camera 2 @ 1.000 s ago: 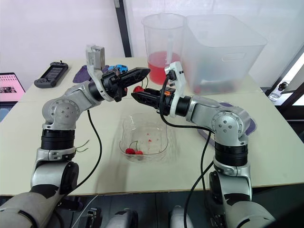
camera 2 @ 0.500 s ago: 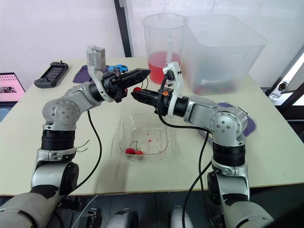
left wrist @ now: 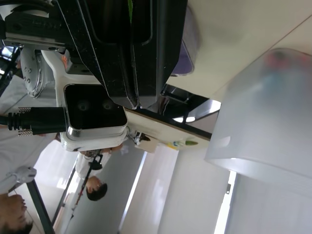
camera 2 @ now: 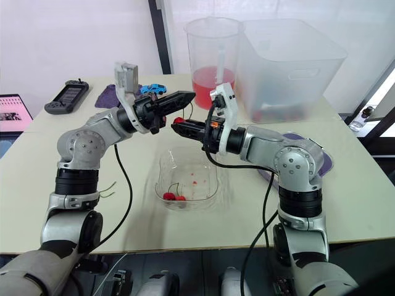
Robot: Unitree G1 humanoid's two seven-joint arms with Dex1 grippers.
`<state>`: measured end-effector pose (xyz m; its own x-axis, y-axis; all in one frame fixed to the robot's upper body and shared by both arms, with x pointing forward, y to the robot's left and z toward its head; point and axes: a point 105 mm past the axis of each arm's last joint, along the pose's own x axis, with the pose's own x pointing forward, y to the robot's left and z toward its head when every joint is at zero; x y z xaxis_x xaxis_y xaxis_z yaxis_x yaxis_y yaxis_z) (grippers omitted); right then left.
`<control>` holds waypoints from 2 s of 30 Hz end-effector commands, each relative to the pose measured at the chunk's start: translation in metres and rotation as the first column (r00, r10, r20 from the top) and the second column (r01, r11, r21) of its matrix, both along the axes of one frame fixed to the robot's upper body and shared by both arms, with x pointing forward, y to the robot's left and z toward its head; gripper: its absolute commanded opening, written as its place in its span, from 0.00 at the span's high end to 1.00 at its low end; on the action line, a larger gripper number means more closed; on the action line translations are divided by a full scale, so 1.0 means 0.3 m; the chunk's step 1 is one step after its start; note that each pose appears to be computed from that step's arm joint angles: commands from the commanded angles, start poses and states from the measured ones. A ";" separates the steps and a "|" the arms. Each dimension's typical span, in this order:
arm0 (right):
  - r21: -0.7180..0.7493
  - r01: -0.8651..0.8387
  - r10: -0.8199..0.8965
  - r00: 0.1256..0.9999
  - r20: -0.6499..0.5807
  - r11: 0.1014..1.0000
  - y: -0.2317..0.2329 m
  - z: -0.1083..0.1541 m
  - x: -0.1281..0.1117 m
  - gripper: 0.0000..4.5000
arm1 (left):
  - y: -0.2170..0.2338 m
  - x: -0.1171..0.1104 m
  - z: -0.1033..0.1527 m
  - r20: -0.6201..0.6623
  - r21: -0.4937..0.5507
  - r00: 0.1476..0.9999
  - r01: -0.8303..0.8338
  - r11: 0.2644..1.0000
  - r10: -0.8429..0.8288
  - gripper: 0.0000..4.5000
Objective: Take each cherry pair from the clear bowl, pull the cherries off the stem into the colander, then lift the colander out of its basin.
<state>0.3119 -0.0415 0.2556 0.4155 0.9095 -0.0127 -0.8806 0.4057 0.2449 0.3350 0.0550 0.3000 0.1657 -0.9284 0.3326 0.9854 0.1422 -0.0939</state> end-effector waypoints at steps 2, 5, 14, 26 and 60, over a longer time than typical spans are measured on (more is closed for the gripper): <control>-0.090 -0.017 0.011 0.998 -0.068 0.996 0.005 -0.083 -0.017 0.96 | 0.013 -0.021 0.037 0.051 -0.029 0.999 0.004 1.000 -0.002 1.00; -0.127 -0.034 0.023 0.996 -0.089 0.991 0.003 -0.113 -0.034 0.96 | 0.017 -0.019 0.037 0.050 -0.031 0.999 -0.002 1.000 0.003 1.00; -0.207 0.161 -0.160 0.987 0.021 0.965 -0.246 -0.005 0.001 0.96 | 0.048 -0.008 0.037 0.048 -0.023 0.998 -0.037 0.999 0.038 1.00; -0.707 0.450 -0.437 0.873 0.219 0.545 -0.828 -0.017 -0.014 0.96 | 0.168 0.021 -0.038 0.083 0.120 0.980 -0.189 0.975 0.180 1.00; -0.424 -0.249 0.370 0.899 0.233 0.871 -0.247 0.144 -0.121 0.00 | 0.484 -0.129 -0.355 -0.240 0.379 0.774 -0.481 0.791 0.586 1.00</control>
<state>0.2814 -0.1180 0.2834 0.1553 0.9379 -0.3102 -0.9870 0.1340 -0.0889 0.3006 0.1932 0.1889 0.6807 -0.7244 -0.1091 0.6786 0.6796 -0.2787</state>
